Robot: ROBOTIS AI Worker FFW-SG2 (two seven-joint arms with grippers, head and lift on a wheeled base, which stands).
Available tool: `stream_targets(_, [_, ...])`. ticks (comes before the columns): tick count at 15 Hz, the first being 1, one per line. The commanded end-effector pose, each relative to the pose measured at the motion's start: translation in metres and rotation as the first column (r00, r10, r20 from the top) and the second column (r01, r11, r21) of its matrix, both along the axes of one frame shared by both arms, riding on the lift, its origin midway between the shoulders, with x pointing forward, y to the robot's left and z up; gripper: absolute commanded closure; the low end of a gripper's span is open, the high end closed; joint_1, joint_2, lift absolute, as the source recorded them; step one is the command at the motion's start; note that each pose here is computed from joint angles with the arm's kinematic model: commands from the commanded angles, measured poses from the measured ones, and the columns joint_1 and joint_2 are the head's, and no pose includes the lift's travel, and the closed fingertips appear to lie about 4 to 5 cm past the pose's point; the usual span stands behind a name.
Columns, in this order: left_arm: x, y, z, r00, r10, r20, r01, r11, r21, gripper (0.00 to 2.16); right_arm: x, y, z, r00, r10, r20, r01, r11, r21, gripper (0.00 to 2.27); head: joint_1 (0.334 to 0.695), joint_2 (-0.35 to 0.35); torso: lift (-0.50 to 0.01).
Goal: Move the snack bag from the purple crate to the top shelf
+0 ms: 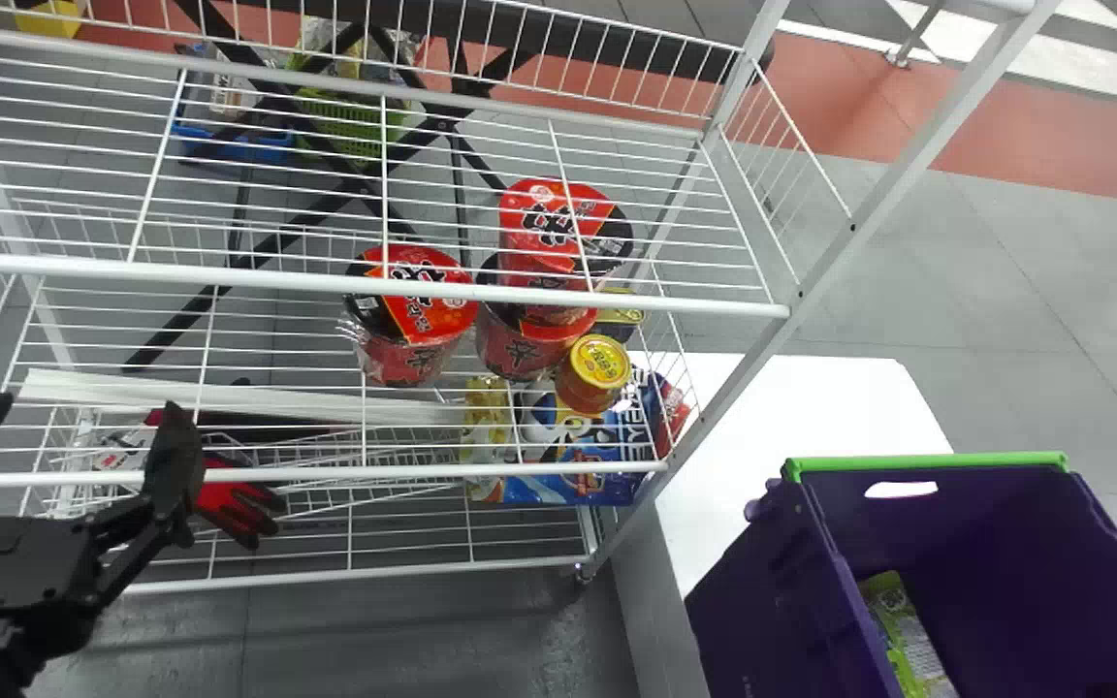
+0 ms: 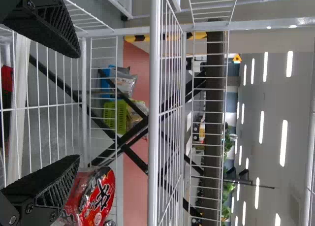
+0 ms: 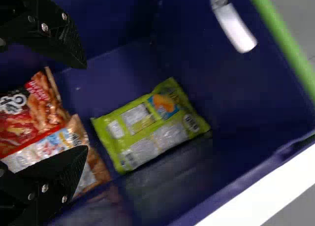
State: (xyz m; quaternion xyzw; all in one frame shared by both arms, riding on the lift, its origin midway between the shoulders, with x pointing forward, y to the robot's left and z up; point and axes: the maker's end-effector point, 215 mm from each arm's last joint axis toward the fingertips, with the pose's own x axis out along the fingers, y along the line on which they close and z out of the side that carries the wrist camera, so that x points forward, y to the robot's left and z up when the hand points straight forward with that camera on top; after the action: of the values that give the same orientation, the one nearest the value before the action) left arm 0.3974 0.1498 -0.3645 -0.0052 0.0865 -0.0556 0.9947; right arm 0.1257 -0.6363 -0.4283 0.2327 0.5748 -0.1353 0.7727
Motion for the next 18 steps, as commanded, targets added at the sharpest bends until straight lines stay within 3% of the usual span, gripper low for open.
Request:
stream_targets(1, [-0.004,-0.001,-0.002,1.000,-0.005,-0.006,0.005,1.000,-0.001,0.08,-0.022,0.006,-0.025,0.996,-0.041,-0.073,0.046,0.997,0.058,0.29,0.695,-0.350,-0.456])
stream_targets(9, [-0.005,0.011,0.000,1.000,0.004,0.011,-0.003,1.000,-0.027,0.08,-0.047,-0.015,-0.074,0.974,0.143,-0.177,-0.134,0.989,0.061,0.29,0.695,-0.350,-0.456])
stream_targets(15, [-0.005,0.016,-0.001,1.000,0.003,0.016,-0.003,0.999,-0.037,0.08,-0.056,0.007,-0.124,0.908,0.371,-0.195,-0.353,0.928,0.122,0.29,0.695,-0.350,-0.456])
stream_targets(18, [-0.004,0.026,-0.001,1.000,0.011,0.016,-0.011,0.999,-0.042,0.08,-0.066,0.013,-0.134,0.896,0.387,-0.220,-0.363,0.921,0.141,0.29,0.695,-0.350,-0.456])
